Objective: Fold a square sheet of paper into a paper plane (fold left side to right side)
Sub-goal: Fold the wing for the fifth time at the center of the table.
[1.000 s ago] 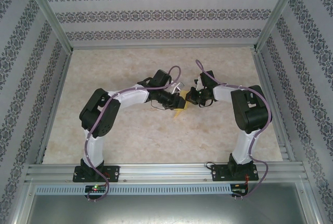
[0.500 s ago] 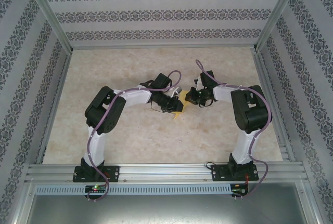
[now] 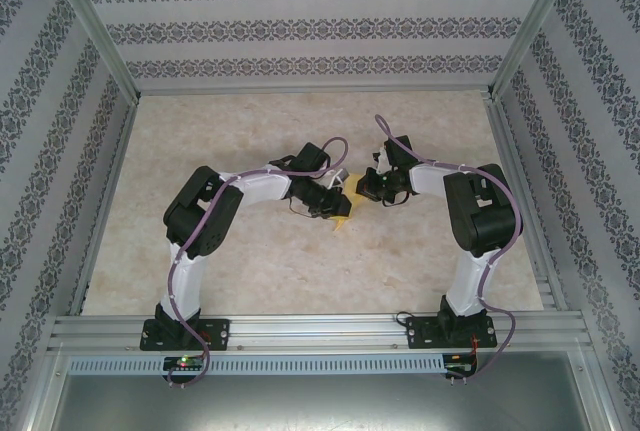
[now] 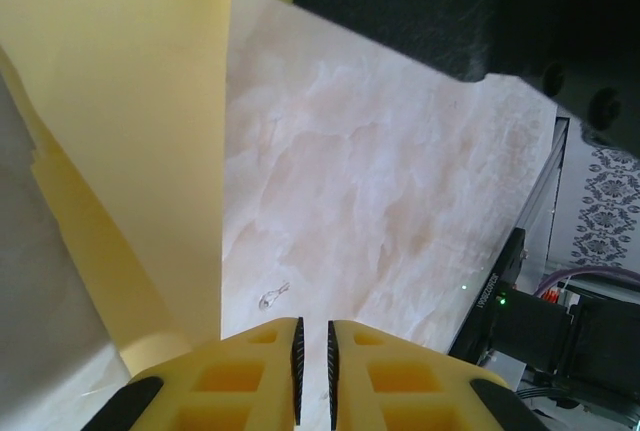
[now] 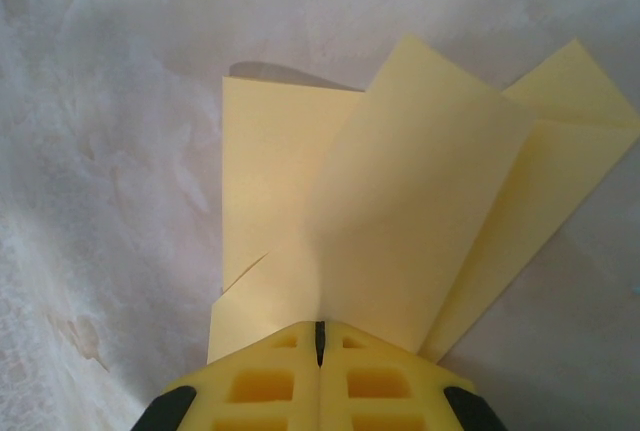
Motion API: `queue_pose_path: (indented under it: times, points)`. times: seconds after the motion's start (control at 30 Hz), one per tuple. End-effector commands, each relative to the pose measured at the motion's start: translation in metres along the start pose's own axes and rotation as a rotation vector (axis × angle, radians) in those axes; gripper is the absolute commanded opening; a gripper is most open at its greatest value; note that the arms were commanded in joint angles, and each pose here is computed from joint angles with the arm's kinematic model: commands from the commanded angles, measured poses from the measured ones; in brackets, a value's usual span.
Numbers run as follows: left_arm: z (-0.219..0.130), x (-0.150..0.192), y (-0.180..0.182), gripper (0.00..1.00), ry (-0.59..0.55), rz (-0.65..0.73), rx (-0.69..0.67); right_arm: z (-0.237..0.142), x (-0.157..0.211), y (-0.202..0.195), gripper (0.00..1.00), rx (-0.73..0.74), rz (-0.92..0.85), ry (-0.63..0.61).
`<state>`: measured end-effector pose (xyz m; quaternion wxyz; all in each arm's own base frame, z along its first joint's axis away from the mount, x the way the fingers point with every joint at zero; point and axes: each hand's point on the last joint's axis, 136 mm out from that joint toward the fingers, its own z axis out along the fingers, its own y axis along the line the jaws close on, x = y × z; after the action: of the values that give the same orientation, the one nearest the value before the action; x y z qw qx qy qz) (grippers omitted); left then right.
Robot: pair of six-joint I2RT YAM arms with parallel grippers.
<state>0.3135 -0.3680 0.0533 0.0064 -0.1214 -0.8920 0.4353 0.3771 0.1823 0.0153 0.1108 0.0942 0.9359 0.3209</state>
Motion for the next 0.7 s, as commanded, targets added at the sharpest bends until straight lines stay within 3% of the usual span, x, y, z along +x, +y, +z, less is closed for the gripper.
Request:
queue_pose_path:
  times: [0.0, 0.67]
  points:
    - [0.006, 0.004, 0.017, 0.18, 0.008, -0.005, -0.032, 0.009, 0.028, -0.043, 0.03, 0.157, 0.058, 0.082]
    - [0.011, 0.01, 0.032, 0.17, 0.015, -0.024, -0.07, 0.009, 0.029, -0.04, 0.03, 0.167, 0.039, 0.09]
